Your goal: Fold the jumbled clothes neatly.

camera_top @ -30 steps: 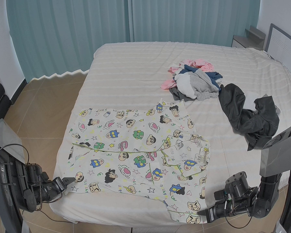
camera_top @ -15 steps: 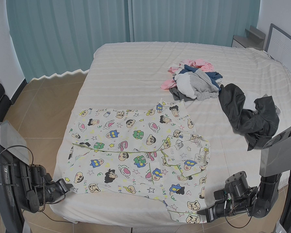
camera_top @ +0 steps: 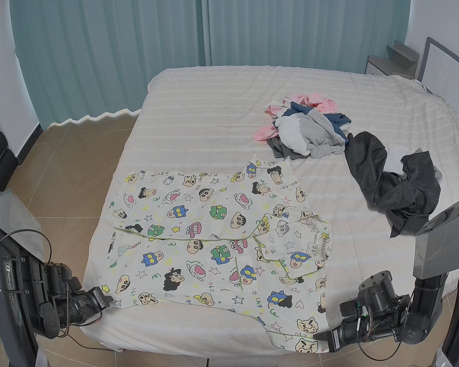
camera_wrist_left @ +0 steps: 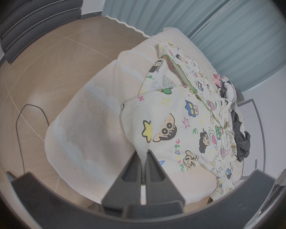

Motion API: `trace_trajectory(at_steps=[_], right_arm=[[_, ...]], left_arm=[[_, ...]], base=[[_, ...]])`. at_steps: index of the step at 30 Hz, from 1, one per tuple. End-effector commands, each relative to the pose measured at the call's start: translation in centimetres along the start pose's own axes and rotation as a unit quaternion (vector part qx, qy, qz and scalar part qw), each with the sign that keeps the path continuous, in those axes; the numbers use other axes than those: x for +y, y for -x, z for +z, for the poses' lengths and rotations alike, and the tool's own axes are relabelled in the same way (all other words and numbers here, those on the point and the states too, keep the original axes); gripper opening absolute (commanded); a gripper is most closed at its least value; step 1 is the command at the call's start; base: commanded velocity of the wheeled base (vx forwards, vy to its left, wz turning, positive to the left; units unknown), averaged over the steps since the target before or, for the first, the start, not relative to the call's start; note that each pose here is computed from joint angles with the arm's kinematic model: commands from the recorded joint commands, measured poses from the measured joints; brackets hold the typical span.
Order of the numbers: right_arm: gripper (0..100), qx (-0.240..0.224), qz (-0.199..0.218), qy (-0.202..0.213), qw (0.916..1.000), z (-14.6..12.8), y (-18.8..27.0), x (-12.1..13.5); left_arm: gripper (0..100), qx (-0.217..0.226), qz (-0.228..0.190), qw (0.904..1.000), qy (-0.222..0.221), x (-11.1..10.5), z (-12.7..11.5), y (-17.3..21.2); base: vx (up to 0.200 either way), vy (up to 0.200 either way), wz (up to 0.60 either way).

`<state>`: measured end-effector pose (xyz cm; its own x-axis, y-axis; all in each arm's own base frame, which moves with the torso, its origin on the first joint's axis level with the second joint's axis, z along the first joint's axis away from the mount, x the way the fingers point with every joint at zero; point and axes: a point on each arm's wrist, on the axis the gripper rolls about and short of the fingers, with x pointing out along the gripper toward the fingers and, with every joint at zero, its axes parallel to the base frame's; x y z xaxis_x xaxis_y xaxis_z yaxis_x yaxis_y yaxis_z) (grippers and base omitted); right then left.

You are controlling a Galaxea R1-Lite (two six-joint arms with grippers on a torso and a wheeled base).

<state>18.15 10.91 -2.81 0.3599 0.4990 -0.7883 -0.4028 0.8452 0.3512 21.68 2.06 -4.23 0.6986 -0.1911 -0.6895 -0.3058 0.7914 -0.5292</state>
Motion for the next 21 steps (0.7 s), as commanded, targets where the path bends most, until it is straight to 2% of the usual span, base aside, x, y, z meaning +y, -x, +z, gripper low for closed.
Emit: trace_trajectory(at_steps=[1,7,13,21], right_arm=[[0,0.003,0.0,0.006,1.0,-0.3,0.5,0.1],[0,0.016,0.0,0.016,0.9997,-1.0,0.8,0.2],[0,0.032,-0.002,0.032,0.999,-1.7,1.1,0.1],[0,0.045,0.007,0.055,0.9974,-2.3,1.5,0.1]], left_arm=[[0,-0.008,-0.001,1.0,0.001,0.0,0.1,0.6],[0,-0.004,0.001,1.0,0.001,0.0,0.1,0.8],[0,0.048,0.023,0.9982,-0.027,-0.1,-0.6,2.1],[0,0.078,0.038,0.9955,-0.037,0.0,-1.1,2.8]], base=[[0.0,0.0,0.0],[0.0,0.0,0.0],[0.0,0.0,0.0],[0.0,0.0,0.0]])
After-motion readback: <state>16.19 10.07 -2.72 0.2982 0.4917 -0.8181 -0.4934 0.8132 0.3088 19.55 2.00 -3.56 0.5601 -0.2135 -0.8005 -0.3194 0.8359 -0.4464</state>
